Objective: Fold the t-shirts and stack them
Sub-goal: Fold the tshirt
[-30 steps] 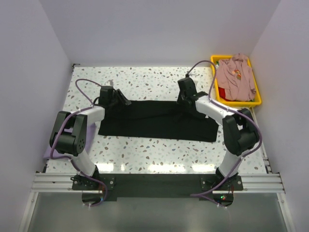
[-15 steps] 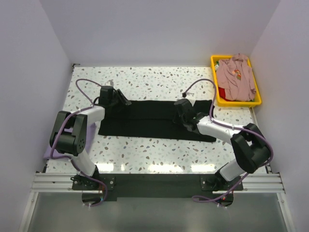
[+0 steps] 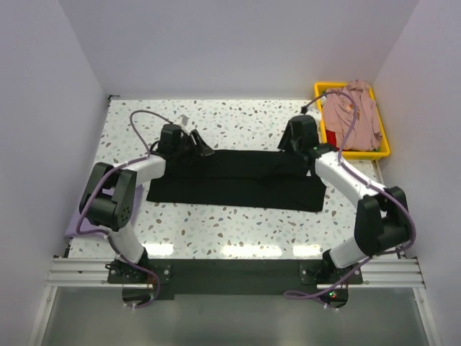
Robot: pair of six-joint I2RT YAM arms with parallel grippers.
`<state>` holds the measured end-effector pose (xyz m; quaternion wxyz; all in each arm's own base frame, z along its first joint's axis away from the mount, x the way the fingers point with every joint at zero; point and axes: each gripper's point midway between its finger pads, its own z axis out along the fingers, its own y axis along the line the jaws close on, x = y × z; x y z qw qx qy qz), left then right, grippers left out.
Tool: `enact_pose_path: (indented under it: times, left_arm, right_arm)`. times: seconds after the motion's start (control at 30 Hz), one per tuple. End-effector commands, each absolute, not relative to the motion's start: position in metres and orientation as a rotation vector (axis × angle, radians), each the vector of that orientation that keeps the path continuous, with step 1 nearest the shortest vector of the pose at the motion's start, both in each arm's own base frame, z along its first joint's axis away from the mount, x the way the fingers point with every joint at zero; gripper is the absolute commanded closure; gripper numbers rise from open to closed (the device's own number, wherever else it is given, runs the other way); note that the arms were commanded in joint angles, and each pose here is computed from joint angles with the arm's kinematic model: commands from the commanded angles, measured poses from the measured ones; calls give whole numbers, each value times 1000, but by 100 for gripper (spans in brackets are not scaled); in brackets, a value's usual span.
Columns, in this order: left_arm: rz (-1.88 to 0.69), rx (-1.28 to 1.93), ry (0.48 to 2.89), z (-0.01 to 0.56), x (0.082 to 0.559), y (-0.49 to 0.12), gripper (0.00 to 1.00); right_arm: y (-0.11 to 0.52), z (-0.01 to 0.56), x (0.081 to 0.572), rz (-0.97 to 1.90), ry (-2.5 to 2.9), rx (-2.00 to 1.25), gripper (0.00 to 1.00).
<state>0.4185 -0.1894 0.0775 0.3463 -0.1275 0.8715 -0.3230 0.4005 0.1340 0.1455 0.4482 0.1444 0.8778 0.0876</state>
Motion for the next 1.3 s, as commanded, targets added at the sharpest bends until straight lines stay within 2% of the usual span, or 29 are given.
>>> enact_pose_path:
  times: [0.0, 0.2, 0.47, 0.83, 1.27]
  left_arm:
    - [-988, -68, 2145, 120, 426, -246, 43]
    - [-1107, 164, 2151, 123, 410, -319, 42]
    - [-1157, 356, 2192, 103, 387, -379, 38]
    - [-1155, 454, 2252, 79, 371, -414, 39]
    - [-1180, 540, 2147, 105, 362, -427, 65]
  right_arm:
    - [117, 136, 431, 181, 2270, 289, 52]
    - [120, 112, 470, 244, 2343, 236, 50]
    - [121, 91, 476, 280, 2379, 236, 49]
    - [115, 106, 466, 270, 2353, 257, 49]
    - [99, 133, 433, 242, 2292, 293, 49]
